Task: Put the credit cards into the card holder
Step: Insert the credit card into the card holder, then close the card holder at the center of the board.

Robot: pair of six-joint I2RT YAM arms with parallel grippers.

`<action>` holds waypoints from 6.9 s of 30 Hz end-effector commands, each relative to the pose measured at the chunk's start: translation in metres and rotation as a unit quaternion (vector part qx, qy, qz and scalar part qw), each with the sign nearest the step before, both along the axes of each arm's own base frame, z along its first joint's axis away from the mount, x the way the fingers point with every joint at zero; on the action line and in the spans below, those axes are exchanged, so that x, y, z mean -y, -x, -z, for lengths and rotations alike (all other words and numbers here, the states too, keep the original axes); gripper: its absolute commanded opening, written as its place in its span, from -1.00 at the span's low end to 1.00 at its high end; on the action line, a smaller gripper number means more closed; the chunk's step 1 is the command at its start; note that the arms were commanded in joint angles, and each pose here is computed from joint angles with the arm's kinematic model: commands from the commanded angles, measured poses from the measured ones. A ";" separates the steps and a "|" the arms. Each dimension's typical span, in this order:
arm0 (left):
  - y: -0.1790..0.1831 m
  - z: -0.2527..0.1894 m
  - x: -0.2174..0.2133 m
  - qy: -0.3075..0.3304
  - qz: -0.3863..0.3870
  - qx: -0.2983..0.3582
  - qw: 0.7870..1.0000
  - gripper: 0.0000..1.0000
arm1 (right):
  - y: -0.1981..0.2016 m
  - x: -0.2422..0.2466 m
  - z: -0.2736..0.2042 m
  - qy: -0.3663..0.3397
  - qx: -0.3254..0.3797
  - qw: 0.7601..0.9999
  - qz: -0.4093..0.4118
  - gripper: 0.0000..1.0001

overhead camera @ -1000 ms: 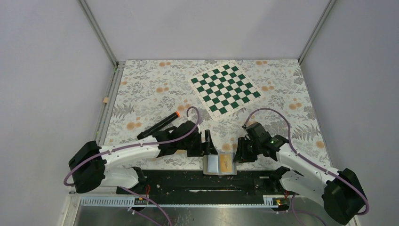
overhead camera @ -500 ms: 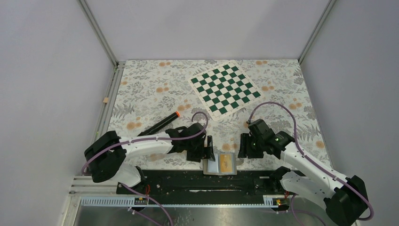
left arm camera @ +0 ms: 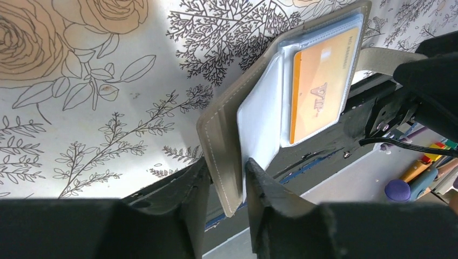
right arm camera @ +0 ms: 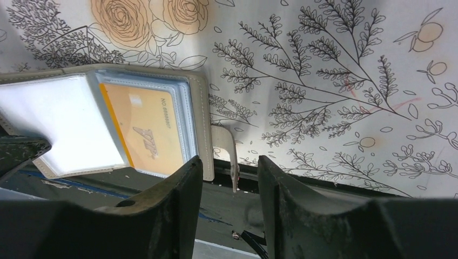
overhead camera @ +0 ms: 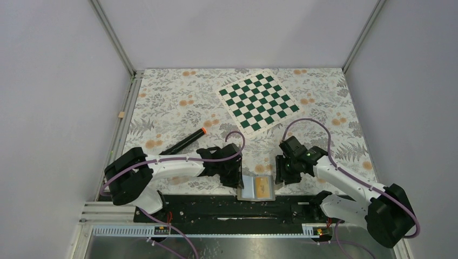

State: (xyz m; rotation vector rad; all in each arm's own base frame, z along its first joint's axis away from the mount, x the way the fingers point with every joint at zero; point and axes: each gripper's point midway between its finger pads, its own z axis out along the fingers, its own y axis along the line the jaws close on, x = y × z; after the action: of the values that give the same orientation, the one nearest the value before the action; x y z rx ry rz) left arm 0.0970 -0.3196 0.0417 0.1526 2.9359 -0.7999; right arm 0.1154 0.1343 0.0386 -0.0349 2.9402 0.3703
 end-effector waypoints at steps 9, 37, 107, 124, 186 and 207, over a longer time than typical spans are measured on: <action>-0.009 -0.014 0.000 -0.006 0.002 0.030 1.000 -0.76 | -0.006 -0.017 0.002 -0.009 -0.020 0.999 -0.025 -0.28; -0.025 -0.066 -0.003 -0.025 0.008 0.067 0.997 -0.85 | 0.006 -0.065 0.008 -0.101 -0.060 0.991 -0.066 -1.00; -0.004 0.054 0.025 -0.083 0.002 -0.025 0.996 -0.81 | 0.011 -0.104 -0.006 -0.208 -0.092 0.971 -0.075 -0.81; -0.018 -0.038 0.057 0.072 0.019 0.055 0.996 -0.34 | 0.000 -0.093 -0.037 -0.250 0.000 0.968 -0.016 0.12; -0.008 -0.032 0.094 0.056 0.056 0.052 0.995 -0.45 | -0.020 -0.091 0.030 -0.218 -0.090 0.971 0.032 -1.00; -0.016 -0.025 0.077 0.017 0.037 0.078 0.996 -1.00 | -0.019 -0.091 0.032 -0.219 -0.092 0.971 0.030 -1.00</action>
State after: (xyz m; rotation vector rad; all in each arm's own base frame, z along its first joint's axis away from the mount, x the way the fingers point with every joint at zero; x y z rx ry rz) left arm 0.1031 -0.3921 0.0539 0.3228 2.8447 -0.7958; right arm 0.1365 0.2338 0.0203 0.1381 2.9284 1.1288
